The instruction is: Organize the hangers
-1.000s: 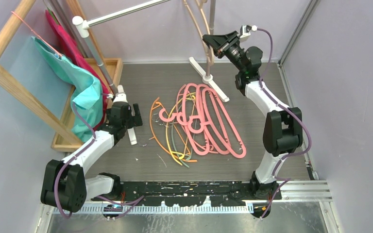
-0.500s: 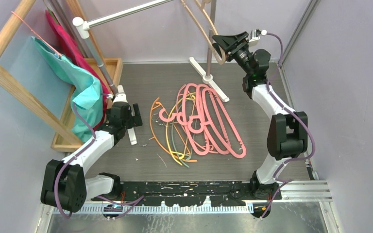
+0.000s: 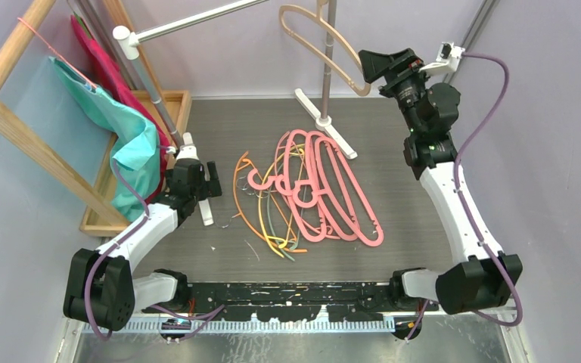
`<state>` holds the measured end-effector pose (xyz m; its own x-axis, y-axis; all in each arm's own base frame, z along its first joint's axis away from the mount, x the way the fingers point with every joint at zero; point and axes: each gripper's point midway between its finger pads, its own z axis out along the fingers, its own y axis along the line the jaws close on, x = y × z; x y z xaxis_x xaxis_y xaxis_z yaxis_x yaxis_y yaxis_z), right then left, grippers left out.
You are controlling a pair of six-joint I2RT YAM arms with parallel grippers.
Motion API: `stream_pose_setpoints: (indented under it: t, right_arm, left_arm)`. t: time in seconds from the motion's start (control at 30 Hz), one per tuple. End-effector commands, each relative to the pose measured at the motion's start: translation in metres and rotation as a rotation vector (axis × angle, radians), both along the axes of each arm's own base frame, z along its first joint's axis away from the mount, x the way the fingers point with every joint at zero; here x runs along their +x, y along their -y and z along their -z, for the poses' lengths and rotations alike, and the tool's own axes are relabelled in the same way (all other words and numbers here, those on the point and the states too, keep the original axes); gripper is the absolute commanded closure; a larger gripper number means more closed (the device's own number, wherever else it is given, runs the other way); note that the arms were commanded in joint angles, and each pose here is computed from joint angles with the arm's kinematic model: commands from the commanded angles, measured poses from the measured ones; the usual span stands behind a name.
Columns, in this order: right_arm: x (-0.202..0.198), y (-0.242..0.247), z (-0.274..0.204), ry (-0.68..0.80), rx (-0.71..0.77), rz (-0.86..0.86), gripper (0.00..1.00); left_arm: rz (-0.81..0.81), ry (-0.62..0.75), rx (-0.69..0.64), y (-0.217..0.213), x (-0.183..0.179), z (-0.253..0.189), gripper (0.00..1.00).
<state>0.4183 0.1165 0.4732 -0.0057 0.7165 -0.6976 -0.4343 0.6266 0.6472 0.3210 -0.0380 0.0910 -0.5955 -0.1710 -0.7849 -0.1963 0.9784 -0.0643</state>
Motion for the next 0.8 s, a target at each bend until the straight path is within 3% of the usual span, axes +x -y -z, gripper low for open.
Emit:
stream_pose_setpoints:
  t: [0.0,0.13,0.23,0.37,0.57,0.77]
  right_arm:
    - [-0.001,0.041,0.033,-0.103,-0.221,0.309,0.00]
    - [-0.027,0.063,0.059,-0.209,-0.381,0.571,0.01]
    - [-0.051,0.047,0.090,-0.284,-0.474,0.587,0.03]
    - [-0.083,0.018,0.157,-0.390,-0.574,0.521,0.07]
    - [-0.122,-0.004,0.271,-0.570,-0.629,0.324,0.24]
    - [-0.146,-0.025,0.359,-0.764,-0.794,0.118,0.25]
  left_arm:
    - [-0.006,0.043,-0.003,0.000,0.007,-0.009,0.02]
    - [-0.005,0.044,-0.003,0.000,0.007,-0.010,0.02]
    - [-0.004,0.043,-0.006,0.000,0.007,-0.009,0.02]
    - [0.001,0.038,-0.009,0.002,0.007,-0.009,0.02]
    - [0.006,0.046,-0.024,0.004,0.008,-0.008,0.02]
    - [0.001,0.039,-0.020,0.003,0.007,-0.008,0.02]
